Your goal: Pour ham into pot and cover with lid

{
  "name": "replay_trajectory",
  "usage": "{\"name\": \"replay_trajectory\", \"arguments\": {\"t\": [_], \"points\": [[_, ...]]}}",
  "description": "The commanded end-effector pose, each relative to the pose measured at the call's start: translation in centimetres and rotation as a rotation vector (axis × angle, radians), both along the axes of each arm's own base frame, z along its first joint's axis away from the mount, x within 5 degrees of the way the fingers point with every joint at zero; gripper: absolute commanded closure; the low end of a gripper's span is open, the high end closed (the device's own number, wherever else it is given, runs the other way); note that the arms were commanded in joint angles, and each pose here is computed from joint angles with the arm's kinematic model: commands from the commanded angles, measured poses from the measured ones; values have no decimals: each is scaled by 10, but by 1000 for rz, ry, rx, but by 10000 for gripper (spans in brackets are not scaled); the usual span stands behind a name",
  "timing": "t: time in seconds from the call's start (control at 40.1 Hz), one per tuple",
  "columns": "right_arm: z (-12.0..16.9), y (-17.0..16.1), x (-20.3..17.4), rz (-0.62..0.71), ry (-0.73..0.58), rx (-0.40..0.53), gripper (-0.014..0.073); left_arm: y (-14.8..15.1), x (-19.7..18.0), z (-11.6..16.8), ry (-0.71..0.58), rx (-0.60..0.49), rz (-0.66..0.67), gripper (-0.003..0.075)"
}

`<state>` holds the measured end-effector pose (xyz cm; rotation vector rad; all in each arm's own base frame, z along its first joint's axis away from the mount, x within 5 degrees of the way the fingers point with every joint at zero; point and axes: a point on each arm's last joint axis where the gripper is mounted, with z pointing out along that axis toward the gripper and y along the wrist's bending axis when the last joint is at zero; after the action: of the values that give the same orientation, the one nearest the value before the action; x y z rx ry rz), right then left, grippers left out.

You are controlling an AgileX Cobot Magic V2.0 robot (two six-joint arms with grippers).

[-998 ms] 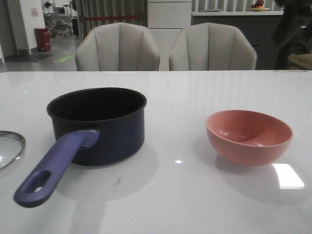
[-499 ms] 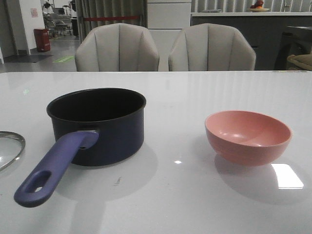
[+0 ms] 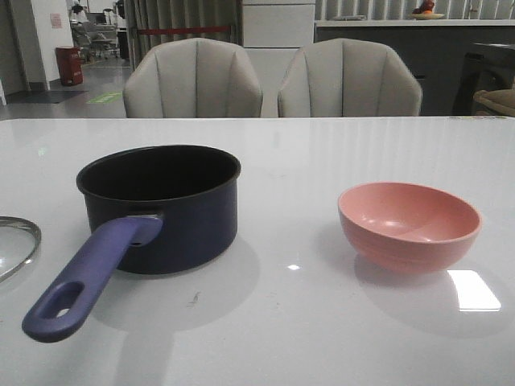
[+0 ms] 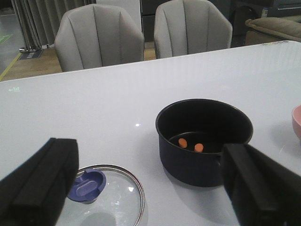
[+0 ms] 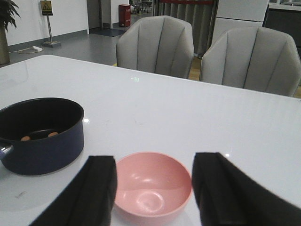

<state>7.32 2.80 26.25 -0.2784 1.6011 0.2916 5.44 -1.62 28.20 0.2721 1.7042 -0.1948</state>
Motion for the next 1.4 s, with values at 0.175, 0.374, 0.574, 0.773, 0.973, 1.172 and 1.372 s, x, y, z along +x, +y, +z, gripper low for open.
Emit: {"name": "replay_trajectory", "arguments": {"t": [0.175, 0.374, 0.574, 0.773, 0.973, 1.172, 1.372], "points": [[16, -2, 1, -19, -100, 37, 356, -1, 0, 16, -94, -38, -6, 85], [16, -2, 1, -19, -100, 37, 433, -1, 0, 19, -125, -47, -6, 85], [16, -2, 1, -19, -100, 37, 435, -1, 1, 21, -137, -63, -8, 85], [16, -2, 1, -19, -100, 37, 435, -5, 14, 33, -26, -35, -1, 83], [16, -2, 1, -19, -100, 37, 435, -11, 38, 63, 149, -107, 36, 82], [16, -2, 1, -19, -100, 37, 435, -13, 74, 72, 255, -115, 150, 81], [16, -2, 1, -19, -100, 37, 435, -11, 126, 64, 509, -72, 288, 82]]}}
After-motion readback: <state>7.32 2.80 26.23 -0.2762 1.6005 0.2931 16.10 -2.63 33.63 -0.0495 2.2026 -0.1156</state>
